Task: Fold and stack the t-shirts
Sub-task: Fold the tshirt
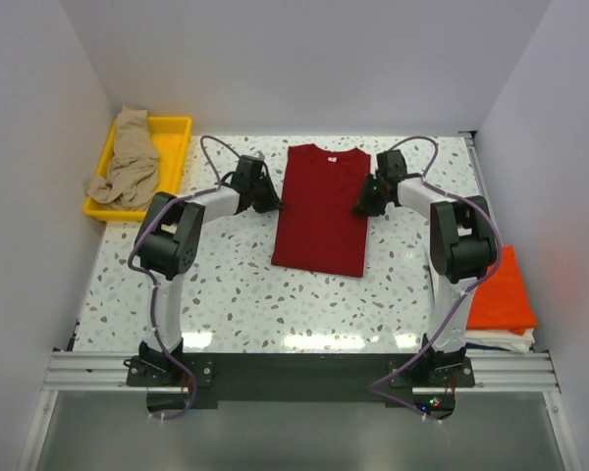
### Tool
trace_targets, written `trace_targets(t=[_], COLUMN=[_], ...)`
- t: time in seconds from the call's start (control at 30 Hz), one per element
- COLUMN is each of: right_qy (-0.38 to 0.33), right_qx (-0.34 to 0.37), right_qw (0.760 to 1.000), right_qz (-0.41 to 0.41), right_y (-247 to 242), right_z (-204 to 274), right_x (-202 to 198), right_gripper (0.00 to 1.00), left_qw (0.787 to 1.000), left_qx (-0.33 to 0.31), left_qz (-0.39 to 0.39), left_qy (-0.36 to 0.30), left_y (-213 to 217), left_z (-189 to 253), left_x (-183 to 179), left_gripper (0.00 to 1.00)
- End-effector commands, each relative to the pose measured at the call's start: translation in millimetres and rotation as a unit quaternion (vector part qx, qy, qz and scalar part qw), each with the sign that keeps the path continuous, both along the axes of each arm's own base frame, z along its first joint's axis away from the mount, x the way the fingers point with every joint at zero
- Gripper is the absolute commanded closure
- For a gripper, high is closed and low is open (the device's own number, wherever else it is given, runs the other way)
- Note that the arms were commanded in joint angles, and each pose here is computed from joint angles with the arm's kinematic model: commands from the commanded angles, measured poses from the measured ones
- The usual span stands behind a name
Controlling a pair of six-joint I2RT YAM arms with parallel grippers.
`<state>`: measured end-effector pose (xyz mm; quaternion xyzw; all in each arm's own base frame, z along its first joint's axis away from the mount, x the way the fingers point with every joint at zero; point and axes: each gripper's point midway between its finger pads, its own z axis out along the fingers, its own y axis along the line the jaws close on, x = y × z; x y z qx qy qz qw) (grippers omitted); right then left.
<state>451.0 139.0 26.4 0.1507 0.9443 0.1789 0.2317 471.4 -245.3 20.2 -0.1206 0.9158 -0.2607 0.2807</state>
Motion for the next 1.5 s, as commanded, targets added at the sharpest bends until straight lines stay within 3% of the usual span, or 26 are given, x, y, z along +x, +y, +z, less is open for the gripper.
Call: trace_targets(t=[0.0,0.3,0.43,0.5,0.57,0.67,0.77,1.03,1.2,1.47], right_qy=[0.000,-0.013,-0.037,-0.054,-0.056,-0.062,-0.051,-0.016,-0.018,-0.008], right_qx=[-0.014,-0.005,0.001,0.010,0.028,0.087,0.081,0.085,0.049,0.021], right_qw=[1.000,1.000,0.999,0.998,0.998,0.994,0.994,0.995,0.998,0.999], right_qz=[0.005,0.019,0.022,0.017,0.018,0.031,0.051,0.055,0.036,0.027], right_y=[-3,2,2,2,5,24,39,46,26,12], right_z=[-2,19,56,80,83,89,78,34,23,11], right_x=[2,9,6,-2,-15,-51,-88,-159,-175,-189], right_gripper=[0.71,0.70,0.66,0.64,0.64,0.63,0.64,0.64,0.65,0.65], left_qw=[0.999,0.999,0.998,0.998,0.998,0.997,0.996,0.998,0.999,0.999], left_qx=[0.025,0.013,0.014,0.015,-0.010,-0.041,-0.055,-0.019,0.000,0.007], left_qz=[0.031,0.019,0.016,0.020,0.024,0.010,-0.013,-0.035,-0.038,-0.037], left_qy=[0.006,-0.033,-0.055,-0.052,-0.063,-0.064,-0.075,-0.051,-0.010,-0.002], left_y=[18,16,20,26,26,25,14,9,15,22], left_z=[-9,29,61,72,83,90,95,56,13,3], left_x=[-2,4,2,-14,-25,-59,-88,-142,-164,-176], left_gripper=[1.00,1.00,0.90,0.80,0.76,0.75,0.75,0.74,0.75,0.75])
